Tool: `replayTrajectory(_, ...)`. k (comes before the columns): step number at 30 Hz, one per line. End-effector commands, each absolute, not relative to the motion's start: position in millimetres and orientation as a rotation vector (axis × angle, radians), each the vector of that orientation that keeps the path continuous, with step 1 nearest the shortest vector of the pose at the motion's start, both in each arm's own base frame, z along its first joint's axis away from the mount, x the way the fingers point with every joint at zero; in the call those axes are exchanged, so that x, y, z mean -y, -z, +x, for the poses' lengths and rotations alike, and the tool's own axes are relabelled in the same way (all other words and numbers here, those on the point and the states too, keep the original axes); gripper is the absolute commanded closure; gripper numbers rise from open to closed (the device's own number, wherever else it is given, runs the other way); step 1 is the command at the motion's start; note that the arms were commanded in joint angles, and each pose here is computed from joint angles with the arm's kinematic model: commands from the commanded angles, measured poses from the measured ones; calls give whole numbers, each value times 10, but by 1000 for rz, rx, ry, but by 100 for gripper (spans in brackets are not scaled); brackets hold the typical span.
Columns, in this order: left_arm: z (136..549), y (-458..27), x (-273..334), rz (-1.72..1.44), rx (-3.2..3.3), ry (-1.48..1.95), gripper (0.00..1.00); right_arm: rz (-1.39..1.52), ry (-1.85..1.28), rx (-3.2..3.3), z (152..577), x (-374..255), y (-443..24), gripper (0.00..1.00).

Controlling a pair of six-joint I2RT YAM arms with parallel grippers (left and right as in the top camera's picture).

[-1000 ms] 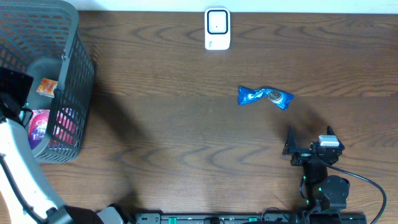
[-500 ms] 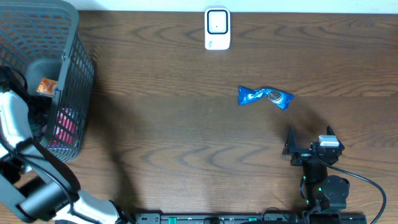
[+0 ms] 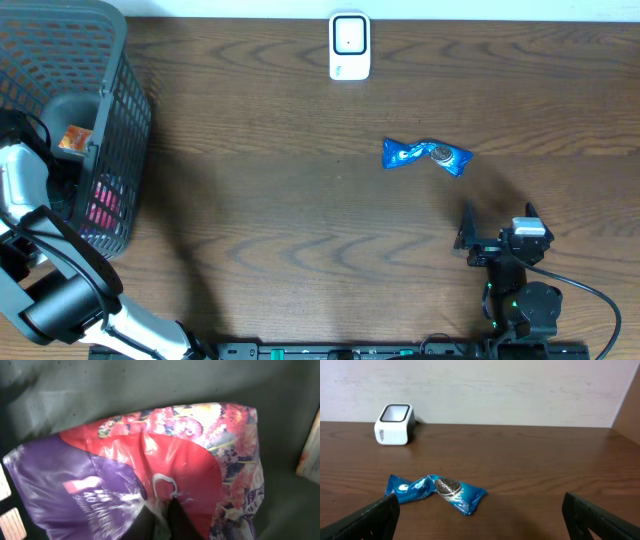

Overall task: Scan the item barcode
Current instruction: 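Grasp the pink and purple bag in the basket with the left gripper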

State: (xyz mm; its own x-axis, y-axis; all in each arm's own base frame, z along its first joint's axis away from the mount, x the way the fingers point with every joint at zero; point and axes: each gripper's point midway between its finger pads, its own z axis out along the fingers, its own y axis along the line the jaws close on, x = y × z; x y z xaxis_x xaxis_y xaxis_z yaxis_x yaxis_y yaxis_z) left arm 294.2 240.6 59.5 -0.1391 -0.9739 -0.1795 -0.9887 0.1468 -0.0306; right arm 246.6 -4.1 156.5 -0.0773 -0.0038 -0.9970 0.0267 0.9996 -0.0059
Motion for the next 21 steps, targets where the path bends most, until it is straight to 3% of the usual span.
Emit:
replayTrajectory(1,2953,-622,-2352,-1946,-2269,-116,93,38,18,-1648,2464,60,-1560,1)
replayTrajectory(11,3125,-2433,-2432,-1601,-1832,-14,92,38,18,-1648,2464,60,-1560,1)
replayTrajectory(15,3046,-2828,-2373,-1526,-1738,-2,93,38,18,-1648,2464,60,-1560,1)
replayTrajectory(16,3025,-2873,-2359,-1519,-1729,-1,83,38,18,-1648,2464,60,-1560,1)
replayTrajectory(17,3018,-2860,-2353,-1522,-1734,-1,51,38,18,-1648,2464,60,-1560,1)
replayTrajectory(18,3016,-2821,-2352,-1530,-1743,-2,27,38,18,-1648,2464,60,-1560,1)
replayTrajectory(19,3015,-2674,-2351,-1558,-1778,-7,14,38,18,-1648,2464,60,-1560,1)
replayTrajectory(21,3018,-2461,-2354,-1600,-1832,-15,9,38,18,-1648,2464,60,-1560,1)
